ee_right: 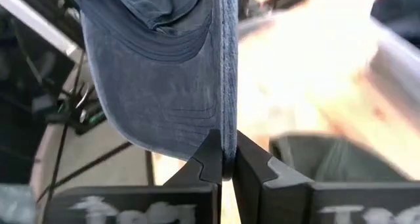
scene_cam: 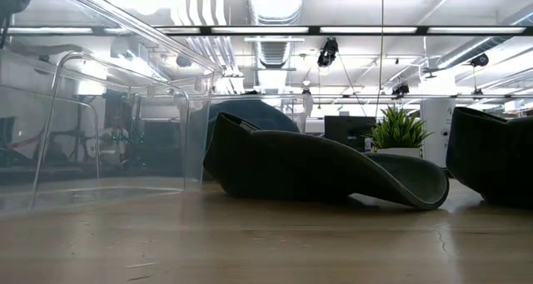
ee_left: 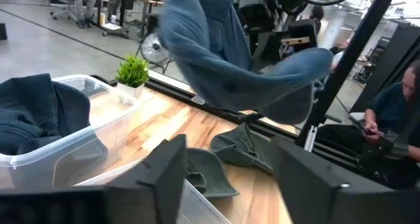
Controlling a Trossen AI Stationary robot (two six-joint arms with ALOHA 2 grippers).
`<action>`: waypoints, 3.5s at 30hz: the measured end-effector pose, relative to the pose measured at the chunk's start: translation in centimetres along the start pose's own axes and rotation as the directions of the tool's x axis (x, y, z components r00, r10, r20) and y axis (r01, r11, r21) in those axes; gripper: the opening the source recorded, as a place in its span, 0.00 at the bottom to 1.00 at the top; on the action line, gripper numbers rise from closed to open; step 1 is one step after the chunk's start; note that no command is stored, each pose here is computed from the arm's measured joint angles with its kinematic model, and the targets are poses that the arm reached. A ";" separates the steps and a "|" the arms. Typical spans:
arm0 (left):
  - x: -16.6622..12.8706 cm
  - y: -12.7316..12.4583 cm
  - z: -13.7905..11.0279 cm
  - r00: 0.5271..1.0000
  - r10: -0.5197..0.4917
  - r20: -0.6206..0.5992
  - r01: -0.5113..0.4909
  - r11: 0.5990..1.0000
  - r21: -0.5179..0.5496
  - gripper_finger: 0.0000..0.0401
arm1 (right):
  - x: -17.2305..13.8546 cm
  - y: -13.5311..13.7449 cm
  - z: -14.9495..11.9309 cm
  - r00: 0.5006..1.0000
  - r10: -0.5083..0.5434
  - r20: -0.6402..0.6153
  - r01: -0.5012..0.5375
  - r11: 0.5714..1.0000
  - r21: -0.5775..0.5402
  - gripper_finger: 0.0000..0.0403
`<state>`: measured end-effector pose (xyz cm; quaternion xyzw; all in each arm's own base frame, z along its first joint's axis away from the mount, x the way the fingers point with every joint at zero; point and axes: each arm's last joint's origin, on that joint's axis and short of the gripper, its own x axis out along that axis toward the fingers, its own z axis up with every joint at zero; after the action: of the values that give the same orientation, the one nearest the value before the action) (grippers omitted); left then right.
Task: Pick & Place hat
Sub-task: Put the blue cap into the top transparent bin
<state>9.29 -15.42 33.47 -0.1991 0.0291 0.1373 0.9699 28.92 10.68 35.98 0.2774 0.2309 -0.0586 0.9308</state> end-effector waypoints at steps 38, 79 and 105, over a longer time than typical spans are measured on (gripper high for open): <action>2.7 0.2 0.9 0.978 0.168 0.120 -0.163 0.986 -0.045 0.51 | 12.6 6.2 7.0 0.936 -0.124 0.329 0.238 0.912 -0.334 0.03; 6.0 2.2 6.4 0.938 0.323 0.124 -0.321 0.946 -0.034 0.03 | 2.3 4.1 4.7 0.811 -0.584 0.029 0.543 0.734 -0.409 0.34; 24.6 7.0 6.0 0.822 0.523 0.224 -0.284 0.719 -0.634 0.02 | -8.2 1.7 5.6 0.783 -0.619 0.060 0.571 0.679 -0.461 0.30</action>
<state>30.93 -0.59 33.59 -0.4387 -0.1627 0.3886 0.7938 24.27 8.94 44.71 -0.0364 0.3621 -0.2882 0.8857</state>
